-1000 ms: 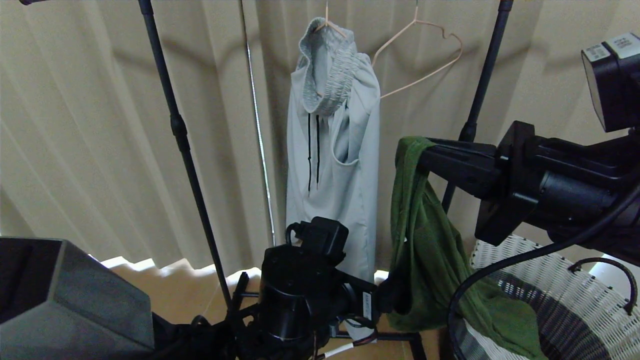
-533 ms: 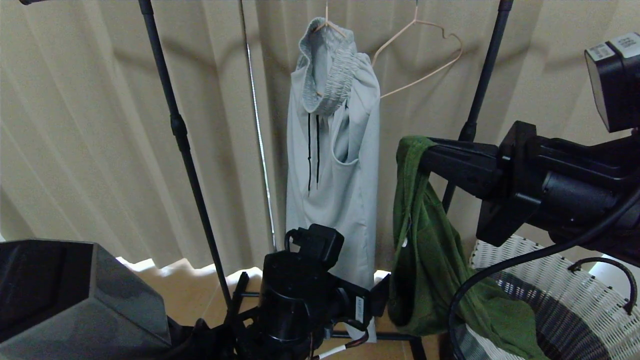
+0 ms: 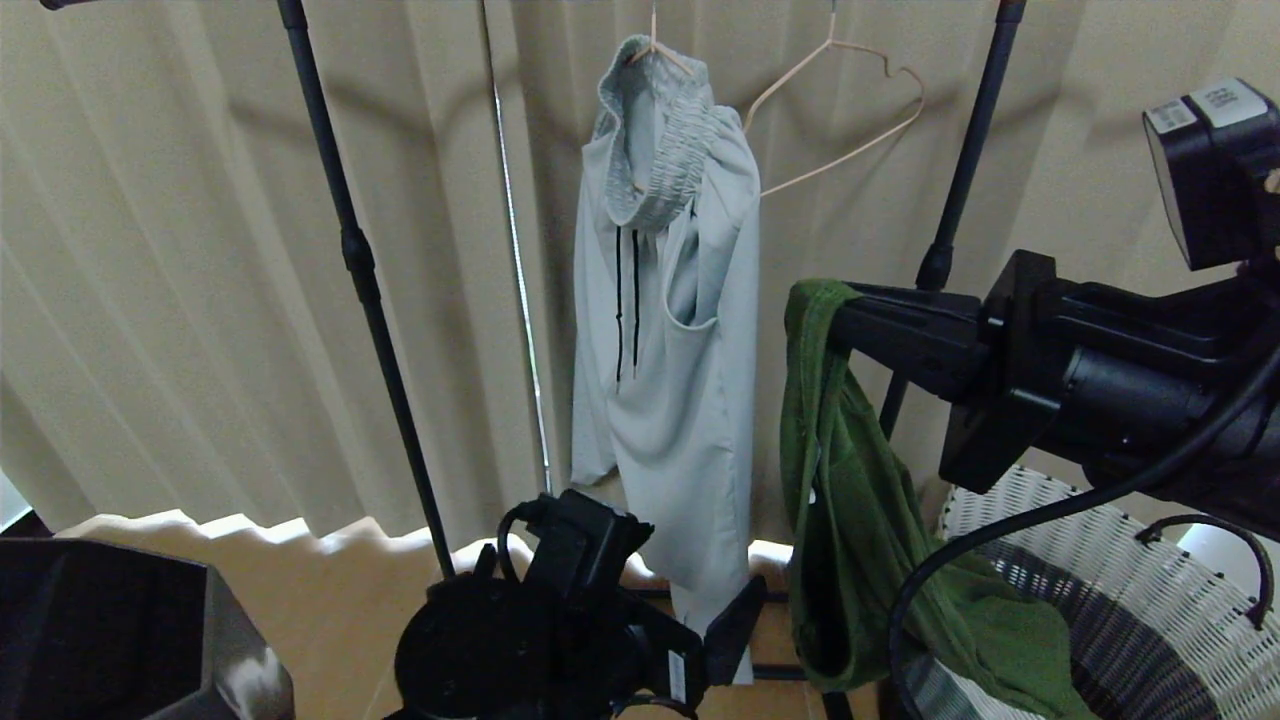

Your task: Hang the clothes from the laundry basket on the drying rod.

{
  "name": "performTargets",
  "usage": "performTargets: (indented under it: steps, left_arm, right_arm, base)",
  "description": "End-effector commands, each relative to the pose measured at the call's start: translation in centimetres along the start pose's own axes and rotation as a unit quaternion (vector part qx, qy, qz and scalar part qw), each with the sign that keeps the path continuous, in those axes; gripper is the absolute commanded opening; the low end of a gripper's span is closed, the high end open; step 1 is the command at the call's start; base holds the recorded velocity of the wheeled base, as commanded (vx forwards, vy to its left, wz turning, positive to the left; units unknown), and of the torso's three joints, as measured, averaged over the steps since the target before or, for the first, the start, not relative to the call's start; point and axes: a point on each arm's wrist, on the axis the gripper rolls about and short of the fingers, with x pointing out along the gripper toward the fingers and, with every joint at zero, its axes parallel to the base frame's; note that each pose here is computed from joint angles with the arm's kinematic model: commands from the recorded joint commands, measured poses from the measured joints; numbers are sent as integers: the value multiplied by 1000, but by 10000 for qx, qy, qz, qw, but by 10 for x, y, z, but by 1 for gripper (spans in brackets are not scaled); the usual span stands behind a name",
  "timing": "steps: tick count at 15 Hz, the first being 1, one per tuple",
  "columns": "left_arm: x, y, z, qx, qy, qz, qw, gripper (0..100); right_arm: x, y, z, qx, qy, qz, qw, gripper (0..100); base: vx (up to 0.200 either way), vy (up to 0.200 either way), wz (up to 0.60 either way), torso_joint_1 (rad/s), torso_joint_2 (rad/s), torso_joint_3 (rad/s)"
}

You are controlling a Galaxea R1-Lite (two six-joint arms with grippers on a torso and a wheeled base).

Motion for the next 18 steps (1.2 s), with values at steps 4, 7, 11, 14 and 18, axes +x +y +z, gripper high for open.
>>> performTargets:
  steps: [4,7,11,14,18]
  left_arm:
    - [-16,-14,7,234,-235,-332,9989,100]
    - [-14,-27,20,153,-554,-564,9968,100]
    - [21,-15,28,131,-638,-398,9971,100]
    - [35,-3,10,207,-277,-161,9993,100]
    - [42,-1,-17,309,164,-121,9993,100]
  right_arm:
    - [7,-2,-5,-34,-40,9,10000,0]
    - [8,-2,-6,-29,-26,10,10000,0]
    - [6,-2,-6,-21,-26,10,10000,0]
    - [4,-1,-4,-28,-48,16,10000,0]
    - [2,0,-2,-43,-91,13,9999,0]
  base:
    - [0,0,0,0,0,0]
    - [0,0,0,0,0,0]
    - [0,0,0,0,0,0]
    - [0,0,0,0,0,0]
    - [0,0,0,0,0,0]
